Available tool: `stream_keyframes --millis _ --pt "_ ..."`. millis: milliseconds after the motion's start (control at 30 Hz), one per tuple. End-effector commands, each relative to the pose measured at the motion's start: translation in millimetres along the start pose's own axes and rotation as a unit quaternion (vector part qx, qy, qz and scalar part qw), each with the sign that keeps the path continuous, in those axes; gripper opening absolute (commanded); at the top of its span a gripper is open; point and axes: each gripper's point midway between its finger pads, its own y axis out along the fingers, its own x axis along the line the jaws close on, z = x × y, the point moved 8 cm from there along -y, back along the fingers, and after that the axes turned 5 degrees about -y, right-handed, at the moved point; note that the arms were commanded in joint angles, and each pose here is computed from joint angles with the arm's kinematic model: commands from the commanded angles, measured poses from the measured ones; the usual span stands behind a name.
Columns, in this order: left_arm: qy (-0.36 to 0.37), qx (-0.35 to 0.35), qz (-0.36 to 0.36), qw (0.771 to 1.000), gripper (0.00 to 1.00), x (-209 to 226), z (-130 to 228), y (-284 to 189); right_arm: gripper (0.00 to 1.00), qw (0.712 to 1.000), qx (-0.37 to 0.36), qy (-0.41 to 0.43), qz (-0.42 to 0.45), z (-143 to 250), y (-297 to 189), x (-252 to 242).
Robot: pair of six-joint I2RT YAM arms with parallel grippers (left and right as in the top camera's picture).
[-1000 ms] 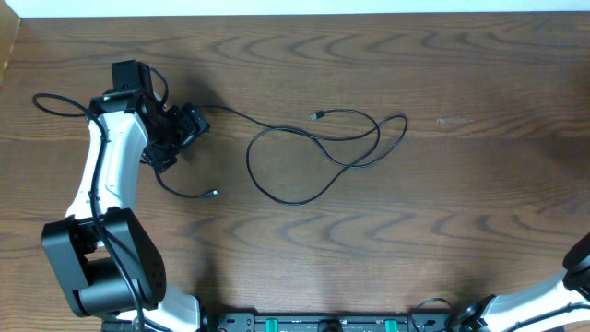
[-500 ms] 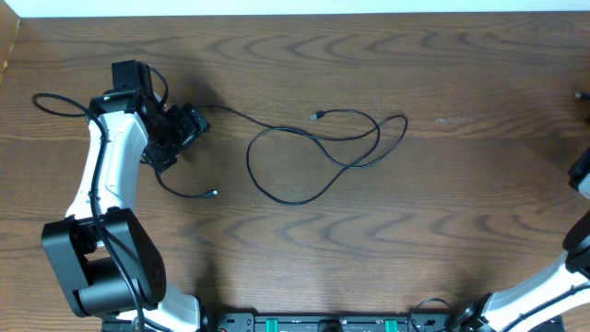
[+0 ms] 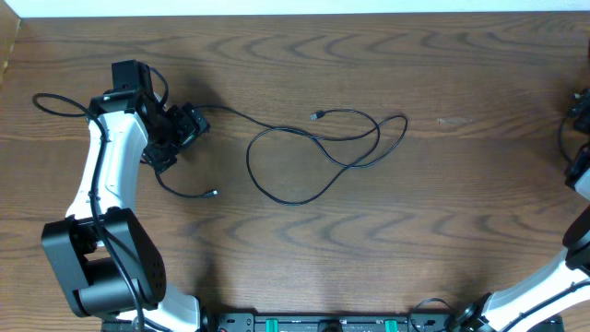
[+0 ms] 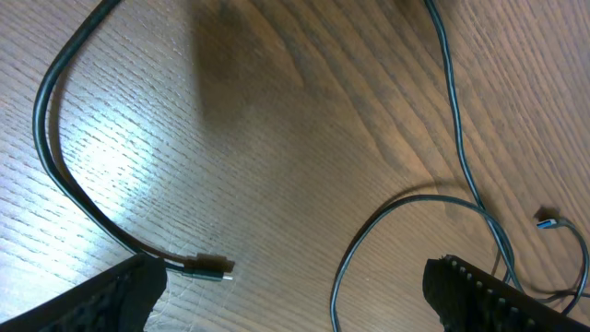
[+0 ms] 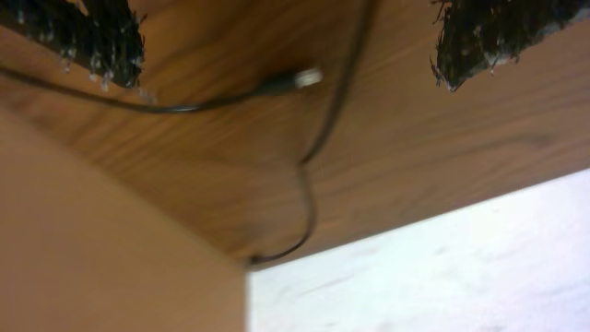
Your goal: Untangle cables
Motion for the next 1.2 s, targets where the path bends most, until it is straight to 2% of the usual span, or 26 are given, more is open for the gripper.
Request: stream_keyframes --millis 0,300,433,633,1167 --pt "-0.001 0.002 -0.006 1.000 0.94 1.2 0.5 2.1 0.99 0.999 0.025 0.002 -0.047 -16.9 -12.2 28.2" --pt "-0.001 0.002 -0.006 1.000 0.94 1.2 0.5 2.1 0.99 0.980 0.182 0.016 -0.081 -12.7 -61.1 61.0" --pt "-0.001 0.002 -0.006 1.000 0.94 1.2 0.5 2.1 0.99 0.968 0.245 0.038 -0.043 -6.5 -83.0 61.4" --pt "-0.001 0.002 -0.006 1.000 0.94 1.2 0.5 2.1 0.99 0.936 0.352 0.027 0.017 28.5 -99.6 52.8" --pt "-0.001 0.002 -0.006 1.000 0.94 1.2 0.5 2.1 0.99 0.894 0.418 -0.034 0.158 57.0 -117.8 25.9"
